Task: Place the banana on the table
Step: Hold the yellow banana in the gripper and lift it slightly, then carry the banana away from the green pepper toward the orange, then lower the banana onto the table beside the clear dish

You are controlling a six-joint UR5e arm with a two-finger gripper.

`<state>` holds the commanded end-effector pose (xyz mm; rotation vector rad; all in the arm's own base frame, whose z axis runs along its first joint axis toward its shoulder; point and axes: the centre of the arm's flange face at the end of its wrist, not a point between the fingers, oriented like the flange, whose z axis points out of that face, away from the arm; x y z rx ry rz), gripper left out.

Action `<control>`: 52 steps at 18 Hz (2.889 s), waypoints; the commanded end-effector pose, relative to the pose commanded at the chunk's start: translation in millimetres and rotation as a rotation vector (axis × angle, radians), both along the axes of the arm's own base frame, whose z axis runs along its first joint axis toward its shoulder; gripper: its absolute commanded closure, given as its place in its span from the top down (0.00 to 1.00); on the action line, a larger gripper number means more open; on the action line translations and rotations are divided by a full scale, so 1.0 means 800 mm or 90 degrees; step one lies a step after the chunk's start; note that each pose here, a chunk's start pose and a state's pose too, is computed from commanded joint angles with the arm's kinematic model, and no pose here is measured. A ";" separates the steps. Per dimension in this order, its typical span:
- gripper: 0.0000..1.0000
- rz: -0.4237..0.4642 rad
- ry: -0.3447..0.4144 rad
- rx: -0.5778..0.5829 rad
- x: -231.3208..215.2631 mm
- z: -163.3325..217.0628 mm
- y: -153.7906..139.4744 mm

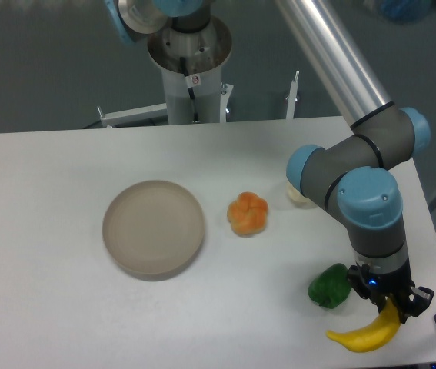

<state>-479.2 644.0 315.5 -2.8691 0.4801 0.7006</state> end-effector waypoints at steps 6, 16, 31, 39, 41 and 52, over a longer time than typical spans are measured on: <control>0.34 0.003 -0.003 0.001 0.003 0.003 -0.003; 0.34 0.022 -0.018 0.021 0.024 0.016 -0.005; 0.35 0.001 -0.062 0.005 0.209 -0.019 0.046; 0.34 -0.021 -0.101 -0.060 0.242 -0.074 0.006; 0.34 -0.016 -0.114 -0.076 0.246 -0.096 0.000; 0.34 0.039 -0.154 -0.085 0.260 -0.145 0.003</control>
